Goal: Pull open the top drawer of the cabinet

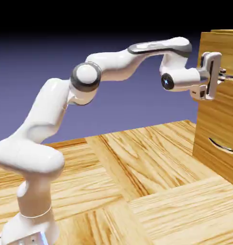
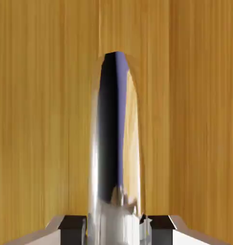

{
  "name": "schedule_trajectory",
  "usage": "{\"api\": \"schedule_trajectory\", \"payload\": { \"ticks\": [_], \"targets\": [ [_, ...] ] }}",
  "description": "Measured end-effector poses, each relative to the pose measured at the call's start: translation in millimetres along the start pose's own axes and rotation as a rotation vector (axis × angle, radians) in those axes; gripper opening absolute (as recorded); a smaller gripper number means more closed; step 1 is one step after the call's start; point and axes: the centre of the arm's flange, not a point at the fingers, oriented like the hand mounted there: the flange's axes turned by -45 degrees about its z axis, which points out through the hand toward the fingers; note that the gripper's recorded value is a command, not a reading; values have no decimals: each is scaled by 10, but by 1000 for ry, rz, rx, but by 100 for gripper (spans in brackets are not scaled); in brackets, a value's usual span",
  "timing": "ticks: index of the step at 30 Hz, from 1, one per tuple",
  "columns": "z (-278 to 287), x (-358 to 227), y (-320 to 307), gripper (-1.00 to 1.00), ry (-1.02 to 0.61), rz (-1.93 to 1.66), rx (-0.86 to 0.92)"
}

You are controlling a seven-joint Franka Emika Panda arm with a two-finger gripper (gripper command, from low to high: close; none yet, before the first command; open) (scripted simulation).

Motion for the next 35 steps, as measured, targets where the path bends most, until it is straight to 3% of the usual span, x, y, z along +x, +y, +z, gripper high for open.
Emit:
{"api": "schedule_trajectory", "payload": {
  "ticks": [32, 33, 35],
  "targets": [
    [-2188, -1, 1, -100, 0, 0, 0],
    [-2214, -1, 1, 100, 0, 0, 0],
    [-2215, -1, 1, 100, 0, 0, 0]
  ]
}}
